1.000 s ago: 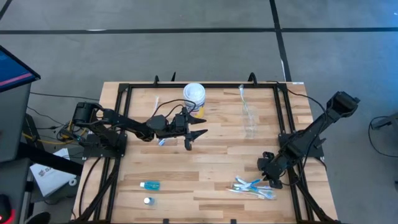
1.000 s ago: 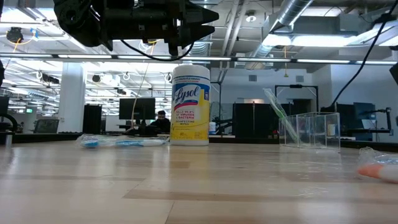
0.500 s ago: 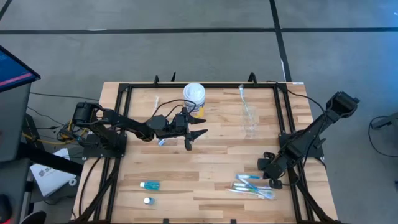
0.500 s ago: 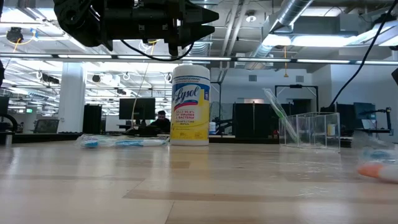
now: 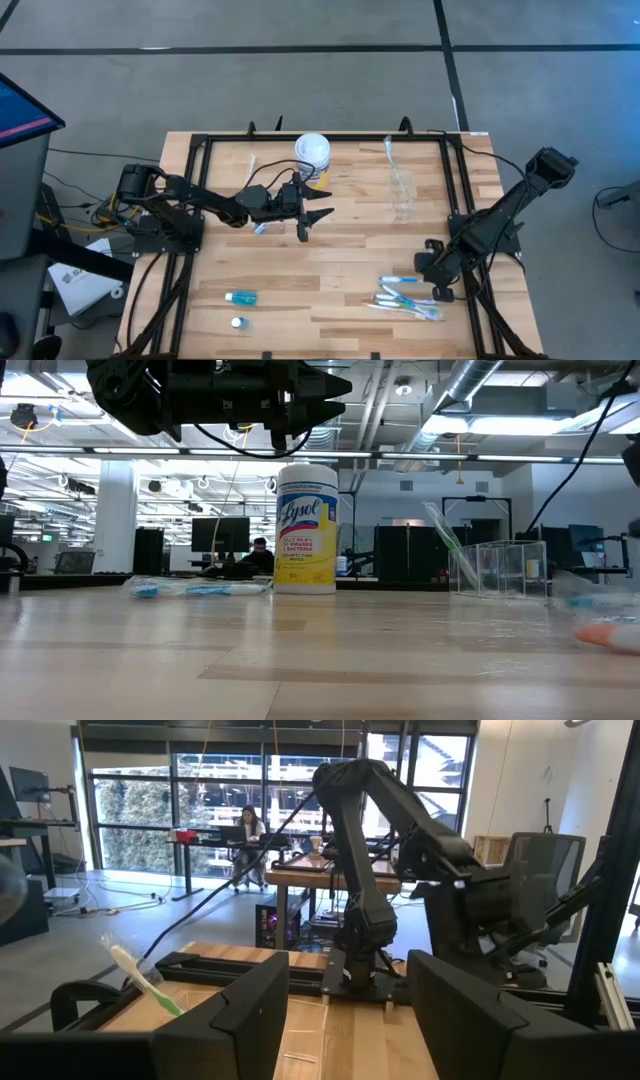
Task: Pick & Place toothbrushing station
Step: Put the blue toothbrush into the transparent organizer
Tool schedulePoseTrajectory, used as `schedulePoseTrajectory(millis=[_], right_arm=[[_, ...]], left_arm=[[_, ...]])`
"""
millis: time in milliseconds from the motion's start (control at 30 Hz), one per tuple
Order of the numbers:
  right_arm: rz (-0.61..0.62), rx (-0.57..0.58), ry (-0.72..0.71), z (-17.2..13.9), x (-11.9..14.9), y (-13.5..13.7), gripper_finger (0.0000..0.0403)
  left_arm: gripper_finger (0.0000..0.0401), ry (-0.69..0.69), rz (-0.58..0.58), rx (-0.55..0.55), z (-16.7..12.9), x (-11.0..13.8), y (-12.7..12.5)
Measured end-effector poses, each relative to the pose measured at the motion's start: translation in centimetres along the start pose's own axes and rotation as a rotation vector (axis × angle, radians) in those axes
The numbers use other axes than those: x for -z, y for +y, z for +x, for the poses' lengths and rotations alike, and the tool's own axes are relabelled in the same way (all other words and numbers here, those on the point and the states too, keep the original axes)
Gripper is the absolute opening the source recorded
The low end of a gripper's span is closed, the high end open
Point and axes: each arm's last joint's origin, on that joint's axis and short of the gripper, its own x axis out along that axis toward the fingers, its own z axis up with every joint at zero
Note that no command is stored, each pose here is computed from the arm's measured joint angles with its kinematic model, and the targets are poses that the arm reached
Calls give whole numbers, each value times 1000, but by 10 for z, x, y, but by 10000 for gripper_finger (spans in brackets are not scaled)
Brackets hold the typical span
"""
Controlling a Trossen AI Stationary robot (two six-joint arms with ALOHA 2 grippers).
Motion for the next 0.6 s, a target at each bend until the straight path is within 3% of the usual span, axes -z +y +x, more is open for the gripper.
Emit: schedulePoseTrajectory(millis=[600], right_arm=[[-200, 266, -139, -58, -48, 12, 0]], left_arm=[[197, 9, -86, 56, 0, 1, -2]])
